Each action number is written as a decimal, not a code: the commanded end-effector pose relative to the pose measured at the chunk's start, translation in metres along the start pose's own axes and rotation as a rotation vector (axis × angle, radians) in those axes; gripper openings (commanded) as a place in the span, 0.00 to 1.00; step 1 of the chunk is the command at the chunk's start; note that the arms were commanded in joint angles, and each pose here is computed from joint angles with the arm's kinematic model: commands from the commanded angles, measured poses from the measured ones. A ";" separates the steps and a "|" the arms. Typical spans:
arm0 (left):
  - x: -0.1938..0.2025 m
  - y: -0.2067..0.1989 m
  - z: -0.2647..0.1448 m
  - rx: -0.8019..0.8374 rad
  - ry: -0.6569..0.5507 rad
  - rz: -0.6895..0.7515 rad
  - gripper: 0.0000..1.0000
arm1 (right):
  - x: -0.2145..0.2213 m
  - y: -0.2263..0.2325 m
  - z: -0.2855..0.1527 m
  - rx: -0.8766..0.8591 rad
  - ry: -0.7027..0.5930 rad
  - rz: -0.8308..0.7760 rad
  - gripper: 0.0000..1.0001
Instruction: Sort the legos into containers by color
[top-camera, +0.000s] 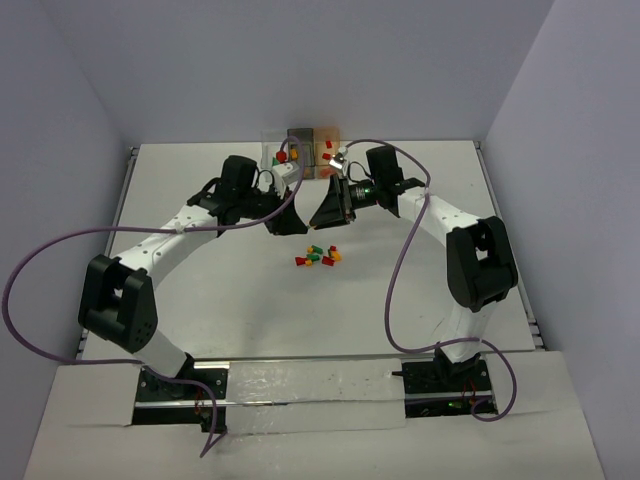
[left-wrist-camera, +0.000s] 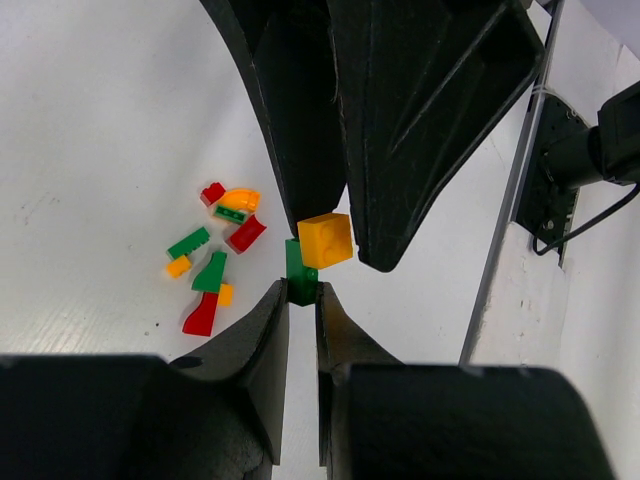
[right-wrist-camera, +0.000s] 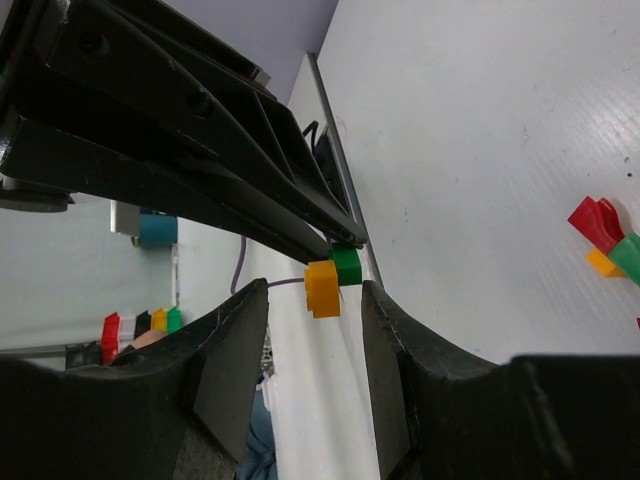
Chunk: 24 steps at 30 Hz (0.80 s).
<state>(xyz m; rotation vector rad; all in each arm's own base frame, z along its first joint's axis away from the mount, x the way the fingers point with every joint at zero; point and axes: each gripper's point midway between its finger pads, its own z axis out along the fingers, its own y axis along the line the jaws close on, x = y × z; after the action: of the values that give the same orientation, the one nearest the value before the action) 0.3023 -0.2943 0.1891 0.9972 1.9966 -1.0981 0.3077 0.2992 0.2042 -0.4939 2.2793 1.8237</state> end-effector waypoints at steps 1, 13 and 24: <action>-0.016 -0.007 -0.005 0.001 -0.048 0.036 0.00 | -0.001 0.010 0.002 -0.037 0.007 -0.040 0.47; -0.019 -0.008 -0.002 0.014 -0.052 0.032 0.00 | 0.001 0.010 0.001 -0.037 0.010 -0.045 0.24; -0.016 -0.009 -0.005 0.004 -0.063 0.050 0.00 | 0.000 0.014 0.000 -0.094 0.003 -0.010 0.00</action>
<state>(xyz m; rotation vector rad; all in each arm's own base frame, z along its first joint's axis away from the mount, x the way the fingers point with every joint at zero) 0.3014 -0.2943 0.1871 0.9805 2.0030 -1.1070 0.3068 0.2998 0.2024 -0.4734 2.2693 1.8568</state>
